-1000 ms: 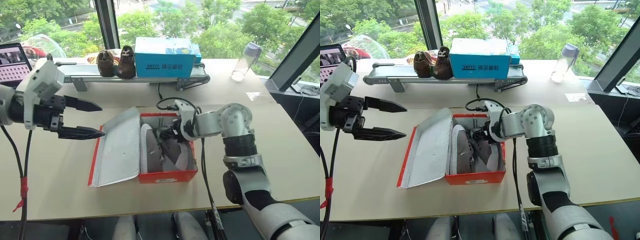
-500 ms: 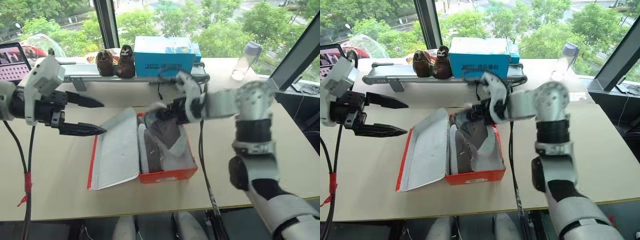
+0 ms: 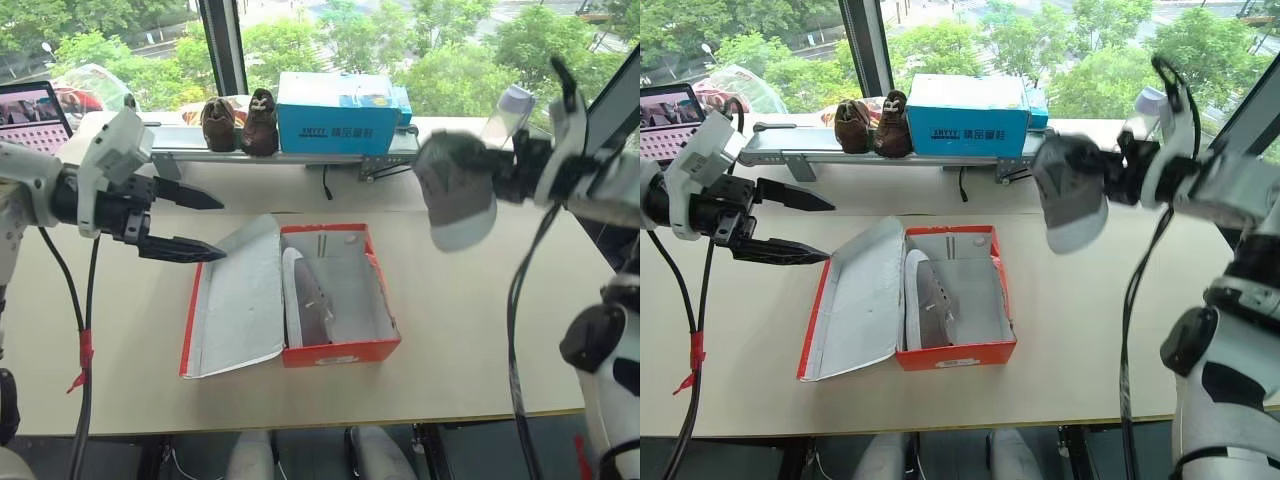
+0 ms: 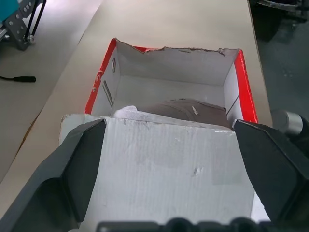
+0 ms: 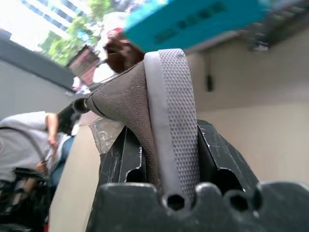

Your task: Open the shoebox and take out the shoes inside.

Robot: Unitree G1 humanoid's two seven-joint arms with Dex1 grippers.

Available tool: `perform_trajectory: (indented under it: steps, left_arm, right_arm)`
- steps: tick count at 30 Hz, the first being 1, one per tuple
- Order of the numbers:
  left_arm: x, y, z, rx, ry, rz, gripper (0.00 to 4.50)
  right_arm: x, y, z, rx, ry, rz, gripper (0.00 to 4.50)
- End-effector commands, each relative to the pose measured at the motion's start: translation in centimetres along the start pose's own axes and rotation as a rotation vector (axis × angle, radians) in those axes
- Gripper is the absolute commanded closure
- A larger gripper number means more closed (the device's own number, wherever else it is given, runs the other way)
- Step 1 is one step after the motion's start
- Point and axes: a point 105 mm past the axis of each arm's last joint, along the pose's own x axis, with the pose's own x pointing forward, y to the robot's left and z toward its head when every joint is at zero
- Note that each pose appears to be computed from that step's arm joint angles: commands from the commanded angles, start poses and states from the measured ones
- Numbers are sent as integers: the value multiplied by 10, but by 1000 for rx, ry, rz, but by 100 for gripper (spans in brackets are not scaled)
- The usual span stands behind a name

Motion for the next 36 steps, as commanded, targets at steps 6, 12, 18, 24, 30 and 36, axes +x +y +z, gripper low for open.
perform_trajectory:
  steps: [6, 12, 18, 24, 30, 36]
  left_arm:
    - [-2, 3, 15, 68, 2, -10, 0]
    - [-3, 2, 15, 72, 7, -12, 0]
    - [-5, 1, 15, 66, 9, -9, 0]
    - [-7, 0, 14, 56, 13, -2, 0]
    - [-8, -1, 14, 50, 18, -1, 0]
    - [-10, -1, 16, 48, 23, 1, 0]
  right_arm:
    - [18, -58, -31, 37, 18, -70, 343]
    - [9, -114, -39, -90, 54, -250, 343]
    - [-20, -148, -27, -233, 77, -387, 178]
    - [-51, -142, 20, -283, -59, -424, 3]
    - [-52, -92, 66, -389, -129, -391, 3]
    - [22, 38, 8, -416, 149, 45, 3]
